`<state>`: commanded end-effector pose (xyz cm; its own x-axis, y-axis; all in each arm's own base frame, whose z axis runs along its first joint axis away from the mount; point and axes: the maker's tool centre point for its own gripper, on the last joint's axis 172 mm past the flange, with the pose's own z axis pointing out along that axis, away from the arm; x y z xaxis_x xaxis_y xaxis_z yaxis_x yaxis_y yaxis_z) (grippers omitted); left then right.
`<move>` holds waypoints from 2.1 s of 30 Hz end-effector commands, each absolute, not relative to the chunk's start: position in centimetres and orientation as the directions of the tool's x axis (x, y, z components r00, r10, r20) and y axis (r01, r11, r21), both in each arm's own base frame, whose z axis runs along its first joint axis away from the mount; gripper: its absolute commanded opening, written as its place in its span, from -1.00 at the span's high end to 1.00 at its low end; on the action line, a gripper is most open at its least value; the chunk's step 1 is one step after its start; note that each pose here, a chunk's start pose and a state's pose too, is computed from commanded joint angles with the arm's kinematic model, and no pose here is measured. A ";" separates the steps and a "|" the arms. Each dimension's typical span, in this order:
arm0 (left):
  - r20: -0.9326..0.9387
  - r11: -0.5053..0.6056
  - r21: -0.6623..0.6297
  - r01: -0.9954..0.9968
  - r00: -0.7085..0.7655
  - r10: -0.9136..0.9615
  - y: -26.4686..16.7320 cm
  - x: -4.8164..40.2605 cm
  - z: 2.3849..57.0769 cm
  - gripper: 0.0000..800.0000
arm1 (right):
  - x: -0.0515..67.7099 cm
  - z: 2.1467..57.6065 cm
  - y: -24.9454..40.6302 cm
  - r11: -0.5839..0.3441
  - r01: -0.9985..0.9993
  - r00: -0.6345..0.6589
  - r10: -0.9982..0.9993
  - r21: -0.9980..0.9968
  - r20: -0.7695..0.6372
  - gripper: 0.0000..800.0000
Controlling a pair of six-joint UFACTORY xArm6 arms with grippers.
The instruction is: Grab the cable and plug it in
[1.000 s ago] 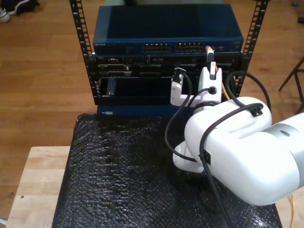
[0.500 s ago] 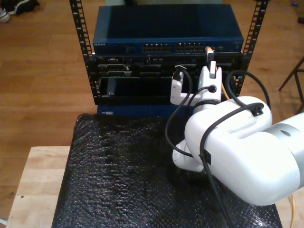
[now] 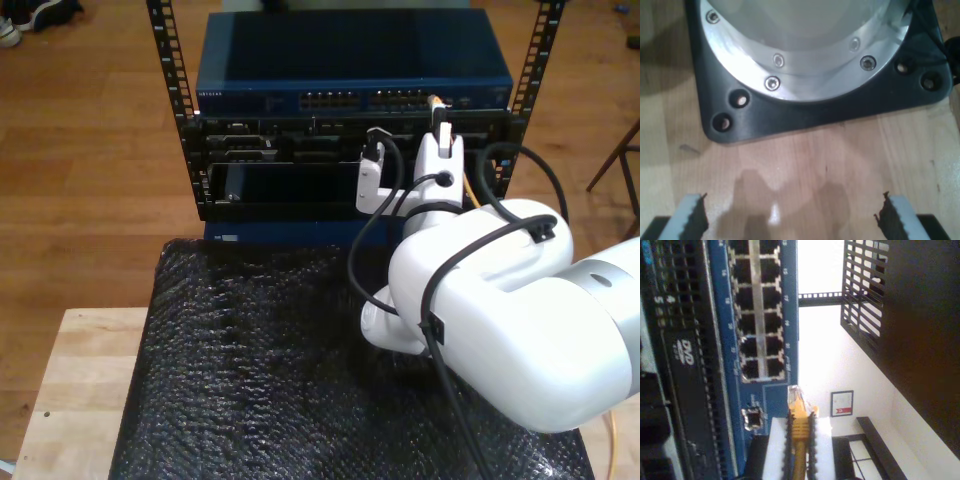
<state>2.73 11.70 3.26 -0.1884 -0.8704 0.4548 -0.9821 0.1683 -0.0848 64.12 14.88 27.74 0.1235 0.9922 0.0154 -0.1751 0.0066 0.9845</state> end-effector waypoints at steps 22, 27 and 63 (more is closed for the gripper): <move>0.455 0.167 -0.084 -0.982 -0.187 -0.871 11.7 2.7 3.3 -1.00 | 64.4 27.4 14.7 -0.030 -0.165 0.116 0.992 0.986 0.050 1.00; 0.455 0.167 -0.085 -0.982 -0.187 -0.871 11.7 2.7 3.3 -1.00 | 64.6 27.1 14.7 -0.033 -0.157 0.116 0.992 0.987 0.051 1.00; 0.455 0.167 -0.084 -0.982 -0.187 -0.871 11.7 2.7 3.3 -1.00 | 65.0 27.6 15.5 -0.039 -0.164 0.103 0.993 0.986 0.057 1.00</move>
<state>2.73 11.70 3.26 -0.1869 -0.8707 0.4550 -0.9824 0.1669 -0.0841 65.03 15.48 27.60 0.1031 0.9931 0.0565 -0.1637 -0.0391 0.9857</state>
